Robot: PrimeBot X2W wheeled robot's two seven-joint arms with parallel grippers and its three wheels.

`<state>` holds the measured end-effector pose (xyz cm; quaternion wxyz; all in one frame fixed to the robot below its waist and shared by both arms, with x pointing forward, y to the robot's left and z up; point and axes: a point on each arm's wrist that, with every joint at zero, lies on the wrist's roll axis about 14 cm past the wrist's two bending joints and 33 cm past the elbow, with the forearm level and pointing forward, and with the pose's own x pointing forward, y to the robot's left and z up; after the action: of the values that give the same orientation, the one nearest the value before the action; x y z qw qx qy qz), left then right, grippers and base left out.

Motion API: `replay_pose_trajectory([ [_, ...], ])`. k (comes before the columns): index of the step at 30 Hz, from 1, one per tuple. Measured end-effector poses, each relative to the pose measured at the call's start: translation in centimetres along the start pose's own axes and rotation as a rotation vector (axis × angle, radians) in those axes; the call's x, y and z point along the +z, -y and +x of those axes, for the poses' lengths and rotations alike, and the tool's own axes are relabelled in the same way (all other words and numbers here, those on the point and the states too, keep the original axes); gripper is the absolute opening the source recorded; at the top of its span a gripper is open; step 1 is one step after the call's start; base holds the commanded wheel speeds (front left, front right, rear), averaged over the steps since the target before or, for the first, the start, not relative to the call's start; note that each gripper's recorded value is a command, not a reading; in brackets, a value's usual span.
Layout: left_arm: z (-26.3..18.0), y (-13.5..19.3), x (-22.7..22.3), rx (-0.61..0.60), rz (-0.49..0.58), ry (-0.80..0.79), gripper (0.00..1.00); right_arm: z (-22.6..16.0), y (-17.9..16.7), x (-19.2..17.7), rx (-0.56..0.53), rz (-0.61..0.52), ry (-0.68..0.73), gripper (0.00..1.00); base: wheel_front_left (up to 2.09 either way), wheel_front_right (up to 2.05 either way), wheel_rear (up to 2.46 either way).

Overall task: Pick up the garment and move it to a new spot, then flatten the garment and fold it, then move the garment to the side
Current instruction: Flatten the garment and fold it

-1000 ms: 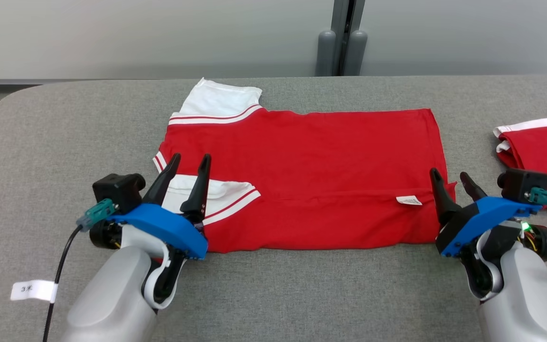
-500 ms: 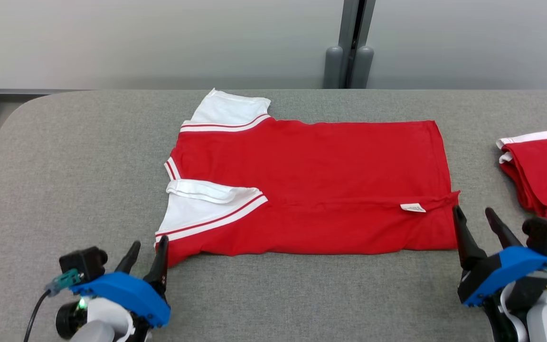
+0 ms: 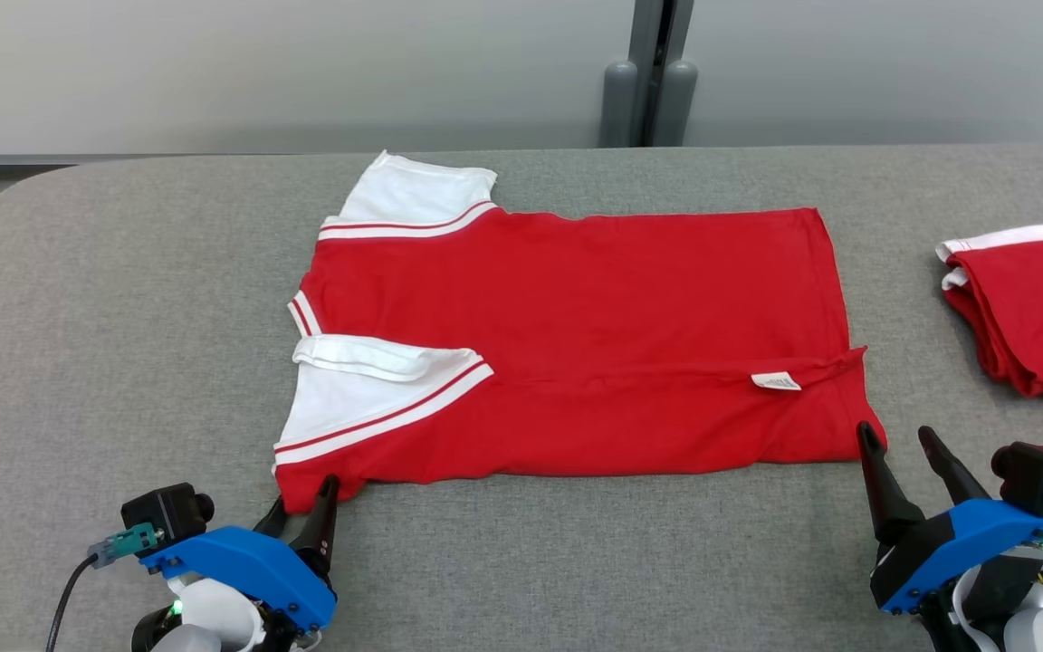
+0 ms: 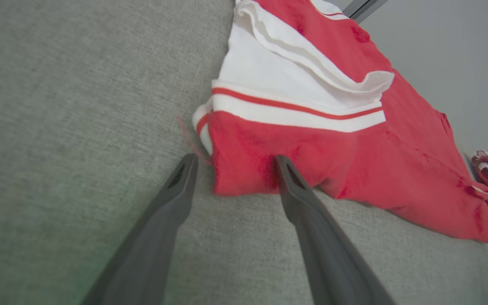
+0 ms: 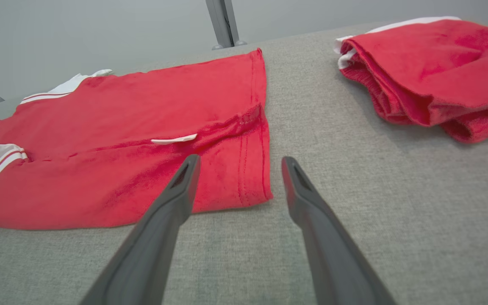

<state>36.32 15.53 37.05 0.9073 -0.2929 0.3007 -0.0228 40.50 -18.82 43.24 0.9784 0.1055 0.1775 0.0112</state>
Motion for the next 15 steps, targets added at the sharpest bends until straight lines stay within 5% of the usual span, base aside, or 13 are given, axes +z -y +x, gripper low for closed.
replay_pose_trajectory([
  [3,0.4,-0.1,-0.6,0.008,-0.003,-0.03,1.0,0.1,0.3,-0.4,-0.01,0.003,-0.012,1.0,0.0,0.0,0.0],
  [5,0.6,-0.1,-0.7,0.009,-0.008,-0.037,0.38,0.3,0.5,-0.5,-0.014,0.006,-0.013,1.0,0.0,0.0,0.0],
  [7,0.9,-0.1,-0.7,0.01,-0.009,-0.042,0.0,0.6,0.6,-0.8,-0.017,0.012,-0.022,1.0,0.0,0.0,0.0],
  [15,0.9,-0.2,-0.1,0.006,-0.001,-0.002,0.0,2.0,0.1,-3.2,-0.009,0.044,-0.1,1.0,0.0,0.0,0.0],
])
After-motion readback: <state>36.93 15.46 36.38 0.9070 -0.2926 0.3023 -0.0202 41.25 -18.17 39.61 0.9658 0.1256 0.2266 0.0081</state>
